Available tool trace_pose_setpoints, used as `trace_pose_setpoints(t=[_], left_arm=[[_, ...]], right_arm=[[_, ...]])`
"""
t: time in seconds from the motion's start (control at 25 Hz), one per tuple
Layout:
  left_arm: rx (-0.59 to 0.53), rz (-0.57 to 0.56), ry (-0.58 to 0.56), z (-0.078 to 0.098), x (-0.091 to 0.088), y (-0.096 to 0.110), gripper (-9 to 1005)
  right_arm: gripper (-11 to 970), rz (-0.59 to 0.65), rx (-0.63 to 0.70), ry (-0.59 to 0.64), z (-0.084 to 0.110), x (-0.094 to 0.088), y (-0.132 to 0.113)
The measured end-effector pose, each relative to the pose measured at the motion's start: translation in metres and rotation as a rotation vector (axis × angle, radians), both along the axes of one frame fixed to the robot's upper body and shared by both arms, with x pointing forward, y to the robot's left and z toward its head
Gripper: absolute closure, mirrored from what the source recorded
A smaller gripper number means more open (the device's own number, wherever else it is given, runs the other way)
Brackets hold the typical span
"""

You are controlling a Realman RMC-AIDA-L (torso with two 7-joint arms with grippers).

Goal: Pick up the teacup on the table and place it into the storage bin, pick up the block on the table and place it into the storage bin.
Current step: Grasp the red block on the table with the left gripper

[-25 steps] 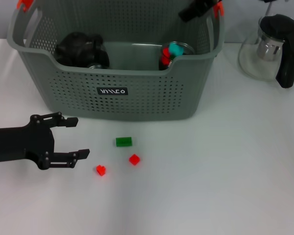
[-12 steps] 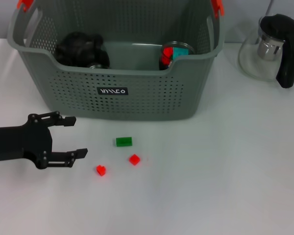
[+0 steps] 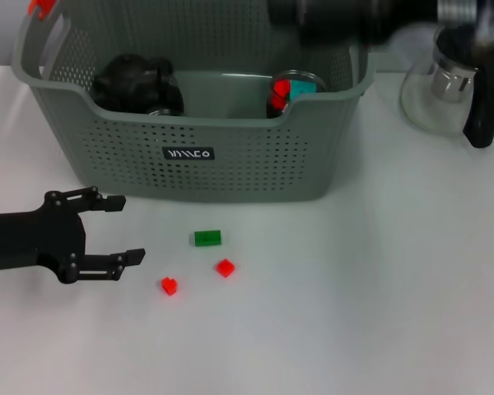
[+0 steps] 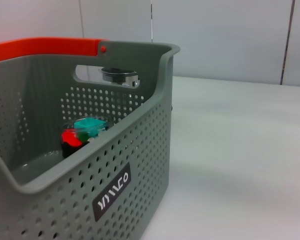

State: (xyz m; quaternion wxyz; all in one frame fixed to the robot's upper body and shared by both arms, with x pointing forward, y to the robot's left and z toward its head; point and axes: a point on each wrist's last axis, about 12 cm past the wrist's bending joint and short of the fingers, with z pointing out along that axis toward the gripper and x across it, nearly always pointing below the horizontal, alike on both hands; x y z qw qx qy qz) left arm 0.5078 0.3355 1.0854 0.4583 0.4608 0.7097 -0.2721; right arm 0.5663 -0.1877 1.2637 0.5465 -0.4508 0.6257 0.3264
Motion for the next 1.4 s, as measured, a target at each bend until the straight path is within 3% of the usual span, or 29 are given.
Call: trace_pose_setpoints(t=[0.32,0.56,0.84,0.96,1.32,1.36,1.4], left_arm=[[-0.006,-0.013,0.000,0.001,0.001,-0.002,150],[-0.006,-0.057,0.014,0.011,0.005,-0.004,151],[0.052,-0.155,0.129,0.020,0.018,-0.024,153],[0.151,-0.198,0.248,0.023,0.030,-0.043,154],[0.297,-0.138,0.370,0.029,0.042,-0.066,154],[0.387,-0.096,0.403,0.032,0.046,-0.079,154],[0.407,-0.086,0.406,0.034,0.046,-0.083,154]], right_arm=[[30,0.154,-0.040,0.182,-0.084,-0.019,-0.022],[31,0.167,-0.120,0.291,-0.122,-0.025,-0.025],[32,0.132,-0.208,0.331,-0.125,-0.014,-0.029],[32,0.115,-0.249,0.355,-0.121,-0.008,-0.030],[32,0.116,-0.310,0.398,-0.117,0.001,-0.020],[32,0.117,-0.309,0.400,-0.117,0.002,-0.019],[32,0.118,-0.309,0.401,-0.116,0.002,-0.019]])
